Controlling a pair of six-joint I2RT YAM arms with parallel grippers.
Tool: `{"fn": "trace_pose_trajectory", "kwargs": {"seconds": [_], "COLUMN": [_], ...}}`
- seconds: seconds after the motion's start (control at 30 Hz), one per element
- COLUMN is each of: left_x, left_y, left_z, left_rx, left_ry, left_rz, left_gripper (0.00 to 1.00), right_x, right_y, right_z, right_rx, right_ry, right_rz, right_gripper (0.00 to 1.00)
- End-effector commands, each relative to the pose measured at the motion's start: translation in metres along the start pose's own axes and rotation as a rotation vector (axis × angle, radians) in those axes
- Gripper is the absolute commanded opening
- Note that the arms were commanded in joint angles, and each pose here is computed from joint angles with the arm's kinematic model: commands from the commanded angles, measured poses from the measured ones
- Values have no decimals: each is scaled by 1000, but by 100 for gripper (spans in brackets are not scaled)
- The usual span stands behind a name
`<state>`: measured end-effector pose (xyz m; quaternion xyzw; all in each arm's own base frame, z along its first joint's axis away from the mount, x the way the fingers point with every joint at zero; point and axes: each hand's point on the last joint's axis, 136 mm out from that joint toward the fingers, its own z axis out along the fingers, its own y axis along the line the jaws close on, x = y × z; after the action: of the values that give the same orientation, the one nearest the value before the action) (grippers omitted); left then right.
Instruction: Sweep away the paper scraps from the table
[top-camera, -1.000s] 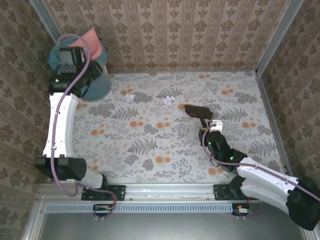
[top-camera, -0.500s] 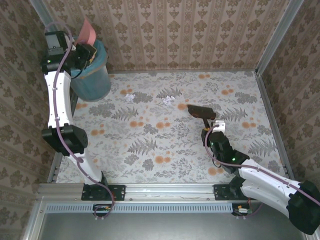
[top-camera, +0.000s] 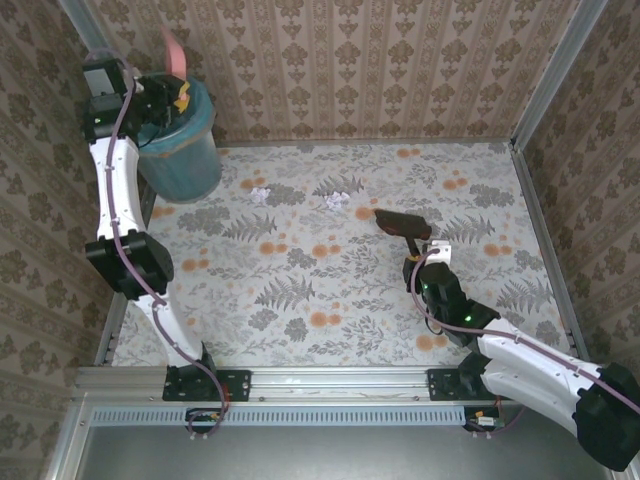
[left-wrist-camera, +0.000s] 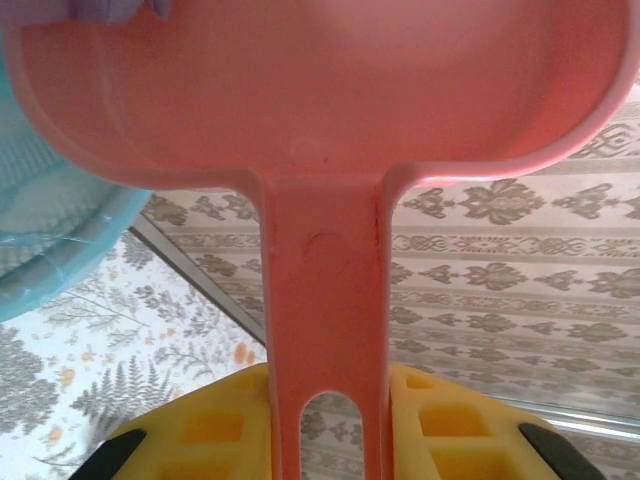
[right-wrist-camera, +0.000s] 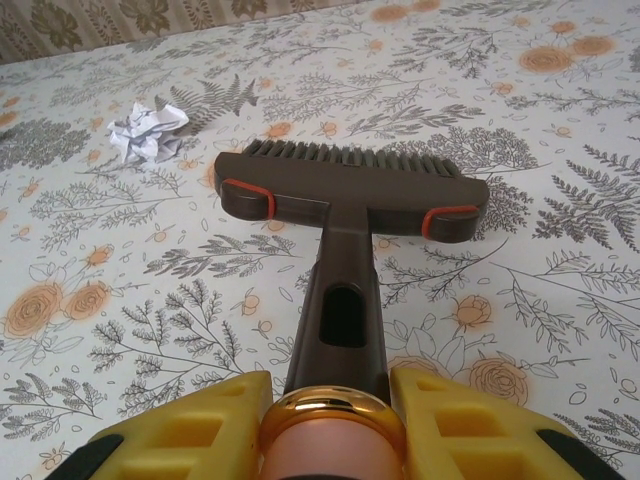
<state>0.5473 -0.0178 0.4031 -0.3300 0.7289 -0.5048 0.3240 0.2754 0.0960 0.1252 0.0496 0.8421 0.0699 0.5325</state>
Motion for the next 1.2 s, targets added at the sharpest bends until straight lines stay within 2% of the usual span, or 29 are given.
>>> {"fn": "trace_pose_trajectory", "kwargs": {"seconds": [0.0, 0.3, 0.67, 0.93, 1.17], "left_x": [-6, -6, 16, 70, 151], "left_y": [-21, -17, -23, -46, -52], "left_z": [-6, 4, -19, -37, -29], "left_rx": [80, 119, 111, 161, 149], "left_ry": [-2, 37, 28, 23, 73], "left_rz": [-3, -51, 21, 106, 242], "left_gripper": [0, 0, 0, 0, 0], "right_x": [-4, -6, -5, -2, -3], "right_y": [-2, -3, -10, -12, -17], "right_z": [-2, -4, -1, 3, 1], "right_rx": [-2, -7, 20, 32, 46], "right_ry": [-24, -31, -14, -1, -6], "right_rz": [4, 26, 81, 112, 123], "right_gripper": [0, 0, 0, 0, 0]}}
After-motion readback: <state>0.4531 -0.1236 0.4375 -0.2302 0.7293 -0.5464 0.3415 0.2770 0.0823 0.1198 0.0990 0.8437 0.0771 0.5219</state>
